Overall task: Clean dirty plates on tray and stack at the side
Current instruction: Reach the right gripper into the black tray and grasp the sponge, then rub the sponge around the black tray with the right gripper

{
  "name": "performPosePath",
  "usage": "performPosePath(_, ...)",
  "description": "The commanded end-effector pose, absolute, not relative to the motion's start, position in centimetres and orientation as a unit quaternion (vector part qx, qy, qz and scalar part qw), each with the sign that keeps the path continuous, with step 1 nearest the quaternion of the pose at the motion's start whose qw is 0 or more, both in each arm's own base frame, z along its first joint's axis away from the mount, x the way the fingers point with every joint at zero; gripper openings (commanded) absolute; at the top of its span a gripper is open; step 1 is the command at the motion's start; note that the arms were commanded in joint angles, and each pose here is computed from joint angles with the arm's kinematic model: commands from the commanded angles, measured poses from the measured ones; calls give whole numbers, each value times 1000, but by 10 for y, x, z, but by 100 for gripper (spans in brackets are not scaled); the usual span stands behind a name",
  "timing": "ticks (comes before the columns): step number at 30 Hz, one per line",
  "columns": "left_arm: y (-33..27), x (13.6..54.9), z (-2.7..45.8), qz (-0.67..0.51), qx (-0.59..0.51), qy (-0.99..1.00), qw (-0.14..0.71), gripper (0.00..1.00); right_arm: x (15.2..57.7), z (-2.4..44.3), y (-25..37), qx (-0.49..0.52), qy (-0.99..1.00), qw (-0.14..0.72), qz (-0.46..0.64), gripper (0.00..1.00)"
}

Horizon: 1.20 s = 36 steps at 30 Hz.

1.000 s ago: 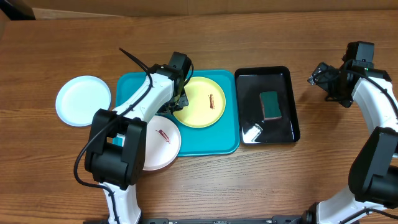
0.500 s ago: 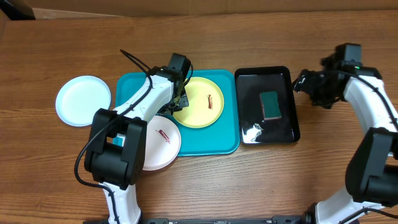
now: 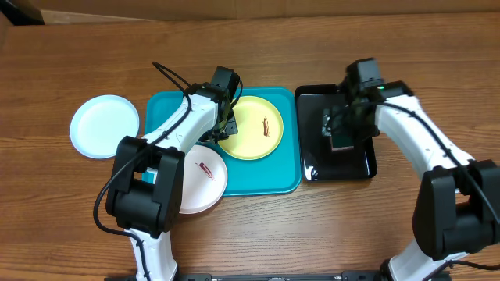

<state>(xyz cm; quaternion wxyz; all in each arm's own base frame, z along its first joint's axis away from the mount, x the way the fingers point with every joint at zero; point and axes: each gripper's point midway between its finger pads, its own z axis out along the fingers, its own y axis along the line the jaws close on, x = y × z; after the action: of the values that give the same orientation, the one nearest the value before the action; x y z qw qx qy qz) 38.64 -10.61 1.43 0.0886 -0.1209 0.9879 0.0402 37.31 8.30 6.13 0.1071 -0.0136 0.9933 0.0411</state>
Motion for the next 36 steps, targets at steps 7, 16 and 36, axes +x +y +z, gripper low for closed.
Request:
performPosePath(7,-105,385,10,37,-115,989,82,9,376,61,79,-26,991,133,3,88)
performPosePath(16,-105,385,10,38,-115,989,82,9,379,48,78,-25,989,143,-1,84)
performPosePath(36,-105,385,10,38,-113,990,81,4,380,23,73,-24,985,171,-8,69)
